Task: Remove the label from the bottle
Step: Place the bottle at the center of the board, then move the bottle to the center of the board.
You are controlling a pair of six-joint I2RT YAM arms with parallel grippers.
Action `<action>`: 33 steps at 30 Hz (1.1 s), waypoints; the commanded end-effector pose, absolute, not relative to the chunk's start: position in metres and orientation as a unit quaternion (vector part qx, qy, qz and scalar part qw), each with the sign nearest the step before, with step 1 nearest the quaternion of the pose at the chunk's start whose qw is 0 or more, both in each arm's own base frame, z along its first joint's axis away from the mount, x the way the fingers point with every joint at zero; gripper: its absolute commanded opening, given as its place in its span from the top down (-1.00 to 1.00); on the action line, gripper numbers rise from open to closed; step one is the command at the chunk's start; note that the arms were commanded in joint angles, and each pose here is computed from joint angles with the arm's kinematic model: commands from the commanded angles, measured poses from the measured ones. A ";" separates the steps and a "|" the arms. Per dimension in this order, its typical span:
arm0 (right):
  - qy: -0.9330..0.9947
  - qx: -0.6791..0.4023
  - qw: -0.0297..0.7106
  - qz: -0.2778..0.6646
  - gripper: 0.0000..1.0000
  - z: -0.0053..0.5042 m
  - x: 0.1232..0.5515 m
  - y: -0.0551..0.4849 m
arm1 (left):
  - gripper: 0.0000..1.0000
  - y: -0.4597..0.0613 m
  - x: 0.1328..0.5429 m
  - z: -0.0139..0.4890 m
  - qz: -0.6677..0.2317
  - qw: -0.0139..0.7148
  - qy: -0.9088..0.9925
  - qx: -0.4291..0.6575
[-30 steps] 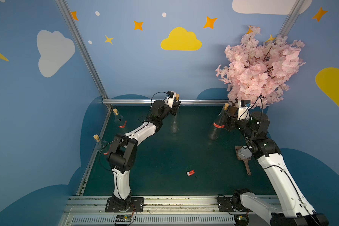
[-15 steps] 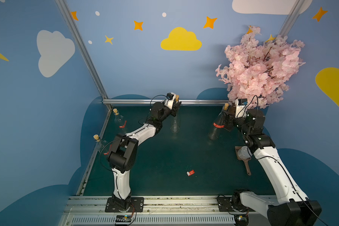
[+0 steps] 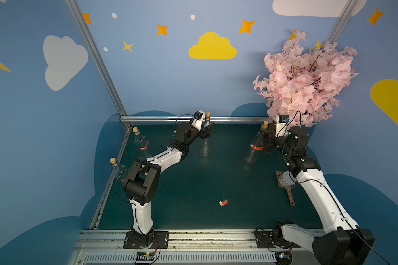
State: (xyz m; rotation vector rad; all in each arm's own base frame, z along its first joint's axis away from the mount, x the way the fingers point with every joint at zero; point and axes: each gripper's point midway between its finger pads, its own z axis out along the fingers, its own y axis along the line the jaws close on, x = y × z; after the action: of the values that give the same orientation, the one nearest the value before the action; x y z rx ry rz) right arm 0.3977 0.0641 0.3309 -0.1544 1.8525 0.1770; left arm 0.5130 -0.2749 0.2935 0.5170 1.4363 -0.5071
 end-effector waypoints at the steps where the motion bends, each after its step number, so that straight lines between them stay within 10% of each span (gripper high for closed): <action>1: 0.788 -0.066 0.607 0.077 -0.45 0.343 0.403 0.062 | -0.60 -0.268 0.503 0.316 -0.209 0.714 0.628 0.230; 33: 0.786 -0.070 0.608 0.082 -0.37 0.343 0.451 0.063 | -0.91 -0.271 0.449 0.291 -0.194 0.684 0.656 0.252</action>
State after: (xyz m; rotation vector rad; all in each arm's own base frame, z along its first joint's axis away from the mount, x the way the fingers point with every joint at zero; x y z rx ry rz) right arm 0.4439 0.0641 0.3201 -0.1502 1.8817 0.2072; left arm 0.4554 -0.2707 0.2835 0.5594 1.4841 -0.4353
